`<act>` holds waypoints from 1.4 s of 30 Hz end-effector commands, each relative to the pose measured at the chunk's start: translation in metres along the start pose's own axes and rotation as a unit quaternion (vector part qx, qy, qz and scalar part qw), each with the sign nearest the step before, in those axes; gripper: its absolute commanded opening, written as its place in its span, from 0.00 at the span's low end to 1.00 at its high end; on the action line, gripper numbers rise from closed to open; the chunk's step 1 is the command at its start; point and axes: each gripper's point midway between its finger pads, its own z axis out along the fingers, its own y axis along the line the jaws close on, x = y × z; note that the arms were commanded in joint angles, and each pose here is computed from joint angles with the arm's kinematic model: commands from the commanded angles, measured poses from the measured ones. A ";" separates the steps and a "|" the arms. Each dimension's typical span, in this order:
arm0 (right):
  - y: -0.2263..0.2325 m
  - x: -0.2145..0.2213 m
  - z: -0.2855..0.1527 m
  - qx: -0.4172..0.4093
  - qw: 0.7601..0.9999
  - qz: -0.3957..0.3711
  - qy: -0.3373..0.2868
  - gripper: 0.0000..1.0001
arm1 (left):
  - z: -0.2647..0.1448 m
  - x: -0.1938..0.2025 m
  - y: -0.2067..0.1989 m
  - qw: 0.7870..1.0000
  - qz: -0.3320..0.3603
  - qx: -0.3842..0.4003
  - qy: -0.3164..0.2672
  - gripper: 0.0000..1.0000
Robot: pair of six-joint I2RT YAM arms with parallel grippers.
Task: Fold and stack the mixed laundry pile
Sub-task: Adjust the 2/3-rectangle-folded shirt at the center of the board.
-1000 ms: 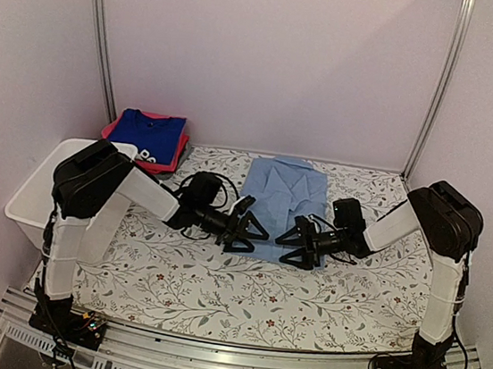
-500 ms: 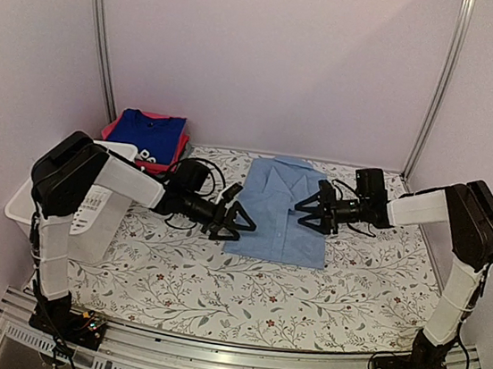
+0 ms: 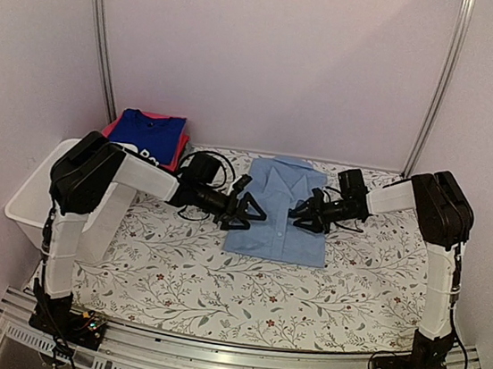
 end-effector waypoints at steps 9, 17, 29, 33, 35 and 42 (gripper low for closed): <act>0.025 -0.056 0.029 -0.059 0.998 -0.004 -0.016 0.41 | 0.003 0.003 0.027 1.000 -0.017 -0.018 0.003 1.00; -0.004 -0.080 0.036 -0.058 0.997 0.033 -0.041 0.42 | -0.010 -0.017 0.030 0.999 -0.008 -0.031 -0.015 1.00; 0.065 -0.100 -0.019 -0.131 0.989 -0.039 -0.060 0.49 | -0.094 -0.087 0.049 0.989 0.000 -0.075 -0.125 1.00; 0.051 -0.091 -0.010 -0.113 0.993 -0.021 -0.040 0.53 | -0.108 -0.096 0.054 0.987 -0.001 -0.081 -0.138 1.00; 0.044 -0.084 -0.004 -0.099 0.994 -0.018 -0.030 0.53 | -0.110 -0.097 0.054 0.987 0.000 -0.084 -0.140 1.00; 0.031 -0.068 0.020 -0.067 0.997 -0.033 -0.002 0.52 | -0.110 -0.093 0.055 0.986 -0.008 -0.083 -0.143 1.00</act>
